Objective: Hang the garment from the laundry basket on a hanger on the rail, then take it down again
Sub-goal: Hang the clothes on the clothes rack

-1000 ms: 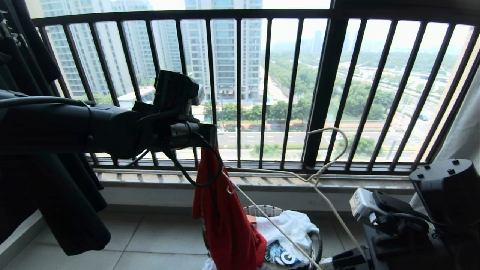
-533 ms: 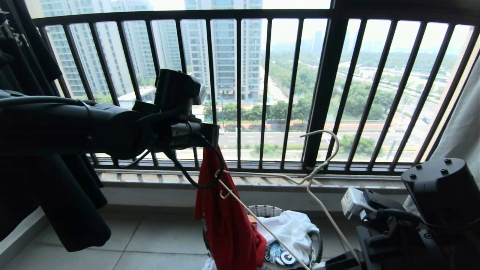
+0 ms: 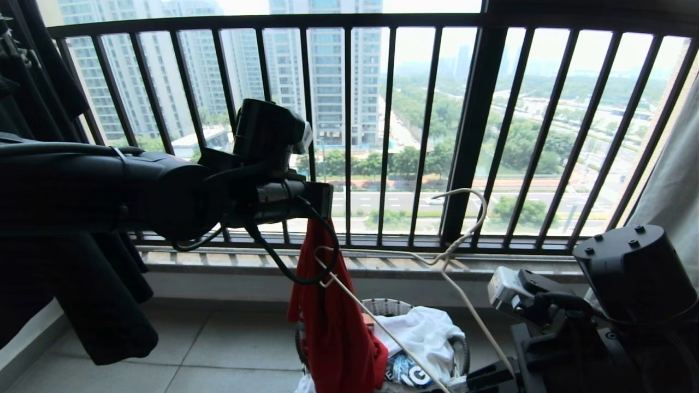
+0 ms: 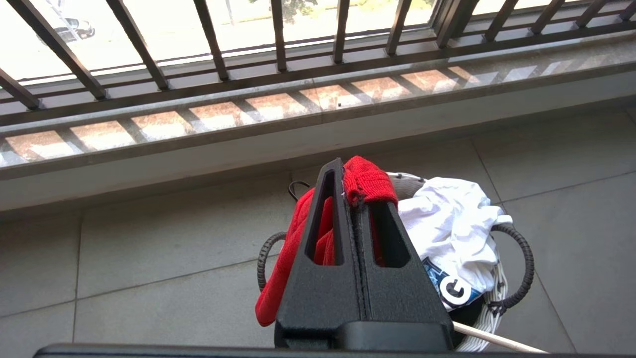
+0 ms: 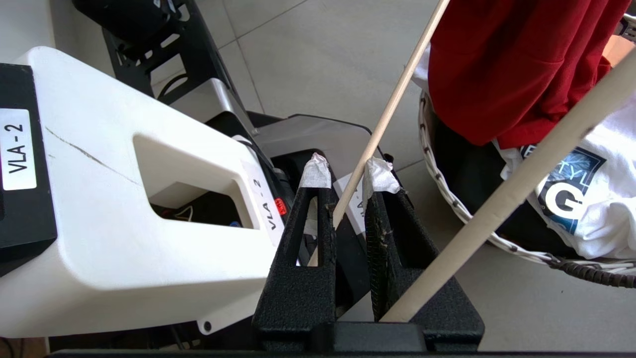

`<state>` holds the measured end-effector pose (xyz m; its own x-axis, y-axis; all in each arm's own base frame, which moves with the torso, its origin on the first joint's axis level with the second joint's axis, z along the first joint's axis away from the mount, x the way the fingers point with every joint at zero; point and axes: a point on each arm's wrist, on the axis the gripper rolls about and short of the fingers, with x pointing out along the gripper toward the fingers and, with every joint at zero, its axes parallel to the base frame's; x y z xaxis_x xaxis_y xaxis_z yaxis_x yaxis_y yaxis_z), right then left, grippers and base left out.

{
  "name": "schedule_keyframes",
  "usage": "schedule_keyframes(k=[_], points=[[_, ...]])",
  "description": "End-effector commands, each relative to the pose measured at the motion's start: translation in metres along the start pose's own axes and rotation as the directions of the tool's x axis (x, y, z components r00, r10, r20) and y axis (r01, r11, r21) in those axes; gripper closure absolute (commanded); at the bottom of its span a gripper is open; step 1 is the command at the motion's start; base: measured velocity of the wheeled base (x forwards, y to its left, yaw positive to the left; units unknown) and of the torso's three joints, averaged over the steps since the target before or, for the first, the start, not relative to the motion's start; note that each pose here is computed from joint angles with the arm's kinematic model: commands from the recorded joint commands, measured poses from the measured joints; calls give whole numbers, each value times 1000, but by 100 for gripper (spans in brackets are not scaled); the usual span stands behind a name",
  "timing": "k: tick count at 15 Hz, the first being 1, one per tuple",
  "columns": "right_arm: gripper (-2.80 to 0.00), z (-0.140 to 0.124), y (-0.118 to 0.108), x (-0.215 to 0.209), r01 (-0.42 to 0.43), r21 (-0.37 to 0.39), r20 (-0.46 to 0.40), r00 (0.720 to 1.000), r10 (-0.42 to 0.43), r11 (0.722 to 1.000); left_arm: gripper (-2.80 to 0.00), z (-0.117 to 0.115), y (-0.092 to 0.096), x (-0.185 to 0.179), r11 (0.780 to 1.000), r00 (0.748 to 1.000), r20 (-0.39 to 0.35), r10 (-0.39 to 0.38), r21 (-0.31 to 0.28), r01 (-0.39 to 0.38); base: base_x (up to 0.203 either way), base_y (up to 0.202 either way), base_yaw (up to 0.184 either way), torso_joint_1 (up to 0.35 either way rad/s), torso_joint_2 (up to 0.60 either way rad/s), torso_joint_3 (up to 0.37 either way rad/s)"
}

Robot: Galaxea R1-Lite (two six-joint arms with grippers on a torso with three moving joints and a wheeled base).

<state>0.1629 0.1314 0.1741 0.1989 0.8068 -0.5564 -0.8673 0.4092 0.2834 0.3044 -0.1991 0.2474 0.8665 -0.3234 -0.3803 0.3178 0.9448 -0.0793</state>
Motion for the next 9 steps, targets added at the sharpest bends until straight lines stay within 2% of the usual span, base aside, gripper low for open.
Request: schedule_keyframes(k=[1, 5, 7, 9], points=[[0, 1, -3, -1, 15, 4, 7, 1000, -15, 1000, 0, 0, -1, -4, 1000, 1000, 3, -4, 0, 4, 0, 0, 0, 0, 0, 0], [0, 4, -13, -6, 58, 8, 53, 997, -58, 998, 0, -2, -13, -17, 997, 997, -5, -83, -8, 83, 0, 0, 0, 0, 0, 0], [0, 5, -17, -9, 80, 11, 75, 994, -80, 997, 0, -2, -15, -22, 995, 995, -7, -97, -6, 97, 0, 0, 0, 0, 0, 0], [0, 5, -17, -9, 80, 9, 74, 994, -80, 997, 0, -4, -20, -30, 988, 988, -17, -153, -3, 153, 0, 0, 0, 0, 0, 0]])
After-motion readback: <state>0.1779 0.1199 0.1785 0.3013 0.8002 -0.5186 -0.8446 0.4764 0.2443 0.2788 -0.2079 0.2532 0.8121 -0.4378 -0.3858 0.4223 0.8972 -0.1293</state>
